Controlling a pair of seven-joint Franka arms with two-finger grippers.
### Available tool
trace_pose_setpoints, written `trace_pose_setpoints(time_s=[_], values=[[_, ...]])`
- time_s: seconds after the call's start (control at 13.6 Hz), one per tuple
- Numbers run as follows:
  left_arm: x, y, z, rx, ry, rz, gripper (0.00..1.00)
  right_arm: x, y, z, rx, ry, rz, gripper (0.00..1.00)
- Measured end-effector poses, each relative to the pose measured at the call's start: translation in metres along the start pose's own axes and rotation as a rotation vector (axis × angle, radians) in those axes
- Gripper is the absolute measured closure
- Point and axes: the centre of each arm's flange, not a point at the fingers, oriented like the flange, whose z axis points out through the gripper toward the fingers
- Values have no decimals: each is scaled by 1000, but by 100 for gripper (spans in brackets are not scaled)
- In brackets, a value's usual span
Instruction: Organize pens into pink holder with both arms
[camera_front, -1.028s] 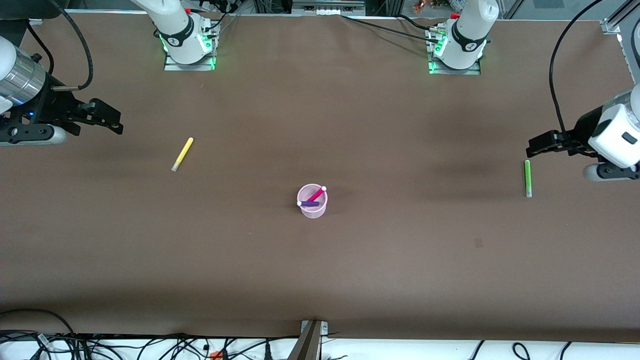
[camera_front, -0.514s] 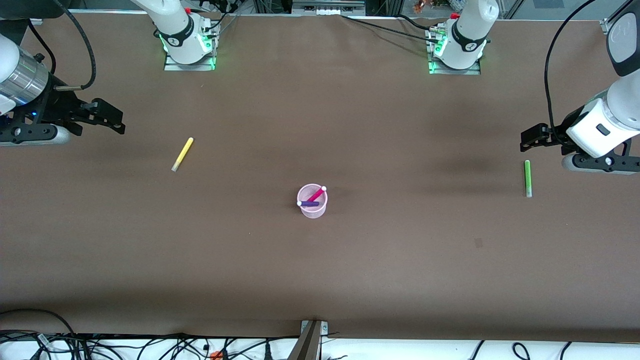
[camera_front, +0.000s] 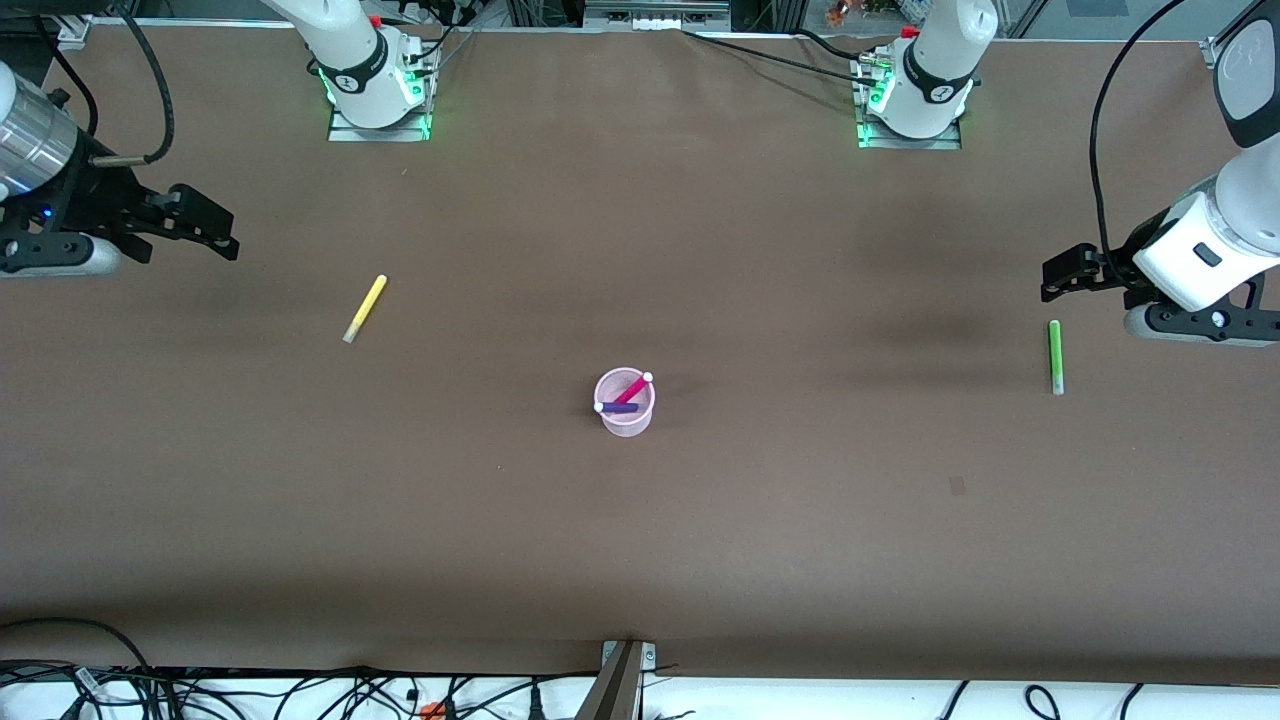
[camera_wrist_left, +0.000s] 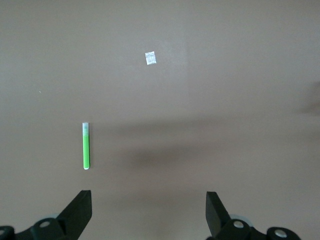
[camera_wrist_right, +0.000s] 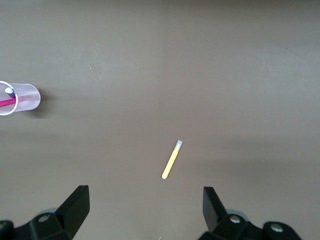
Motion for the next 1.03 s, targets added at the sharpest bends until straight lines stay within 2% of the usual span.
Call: trace_pose_setpoints(time_s=[0.66,0.88,1.03], values=[[0,-1,0,0,1,-2,0,5,0,11,-14,-16,0,0],[0,-1,0,0,1,-2,0,13,0,19,-30,-3,-3,0],[0,-1,0,0,1,-2,0,18,-3,20,-29,24,-8,0]])
